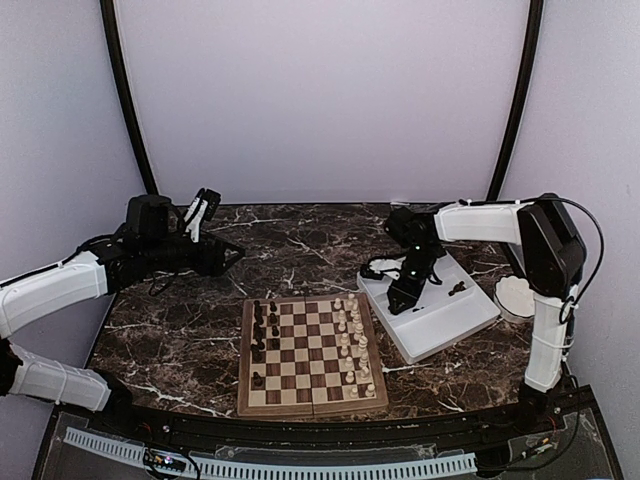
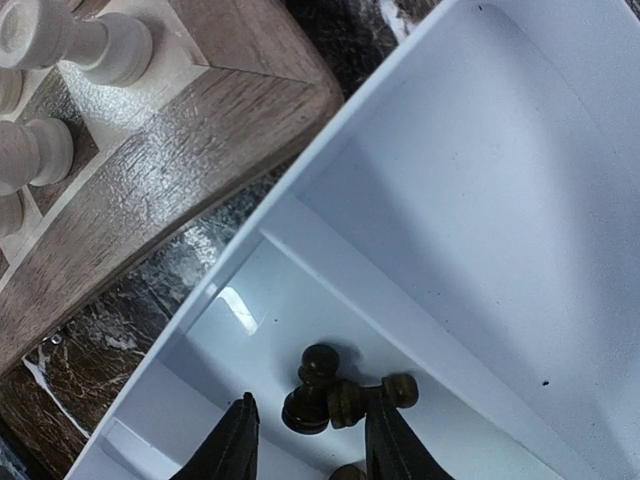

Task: Set up the chess pieces on the board
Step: Pick up the chess pile from the storage box.

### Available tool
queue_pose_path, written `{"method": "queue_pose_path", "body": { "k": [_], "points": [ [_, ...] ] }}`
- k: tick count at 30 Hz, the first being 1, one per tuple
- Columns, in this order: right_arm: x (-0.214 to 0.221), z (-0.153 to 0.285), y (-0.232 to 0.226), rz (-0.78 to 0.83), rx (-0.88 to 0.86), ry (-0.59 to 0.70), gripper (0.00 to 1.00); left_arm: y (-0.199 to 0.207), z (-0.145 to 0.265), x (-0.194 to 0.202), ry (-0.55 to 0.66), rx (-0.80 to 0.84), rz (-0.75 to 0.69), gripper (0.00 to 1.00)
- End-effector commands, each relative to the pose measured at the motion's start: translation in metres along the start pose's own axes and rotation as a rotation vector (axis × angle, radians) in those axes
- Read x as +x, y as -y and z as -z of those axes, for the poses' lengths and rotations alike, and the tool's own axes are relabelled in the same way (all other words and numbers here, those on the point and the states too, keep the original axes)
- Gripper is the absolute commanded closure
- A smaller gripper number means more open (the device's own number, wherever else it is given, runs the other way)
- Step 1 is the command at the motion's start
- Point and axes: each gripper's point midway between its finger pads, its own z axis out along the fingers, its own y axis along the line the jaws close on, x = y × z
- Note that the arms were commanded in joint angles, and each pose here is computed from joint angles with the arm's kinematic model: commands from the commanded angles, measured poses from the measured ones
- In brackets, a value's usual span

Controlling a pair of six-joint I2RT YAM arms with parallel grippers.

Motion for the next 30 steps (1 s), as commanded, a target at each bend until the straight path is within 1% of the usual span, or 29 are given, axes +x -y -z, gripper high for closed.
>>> {"method": "queue_pose_path", "body": {
  "k": [1, 5, 9, 11, 18, 22, 24, 30],
  "points": [
    [0.020, -0.023, 0.005, -0.006, 0.054, -0.099, 0.62, 0.002, 0.003, -0.015, 0.037, 0.009, -0.010, 0.29],
    [0.024, -0.026, 0.008, -0.002, 0.091, -0.112, 0.61, 0.002, 0.003, -0.015, 0.037, 0.012, -0.008, 0.29],
    [0.020, -0.025, 0.010, 0.010, 0.127, -0.115, 0.57, 0.003, 0.003, -0.016, 0.041, 0.013, -0.005, 0.29],
    [0.020, -0.028, 0.009, 0.026, 0.139, -0.131, 0.57, 0.003, 0.004, -0.017, 0.043, 0.015, -0.006, 0.28],
    [0.025, -0.046, 0.009, 0.097, 0.261, -0.194, 0.68, 0.002, 0.004, -0.017, 0.046, 0.007, -0.005, 0.28],
    [0.028, -0.041, 0.018, 0.116, 0.330, -0.202, 0.79, 0.002, 0.004, -0.017, 0.048, 0.005, -0.007, 0.29],
    [0.027, -0.036, 0.015, 0.119, 0.327, -0.182, 0.85, 0.002, 0.005, -0.018, 0.050, 0.008, -0.004, 0.28],
    [0.000, 0.015, 0.003, 0.136, 0.332, -0.014, 0.86, 0.002, 0.006, -0.021, 0.056, 0.007, -0.001, 0.29]
  ]
}}
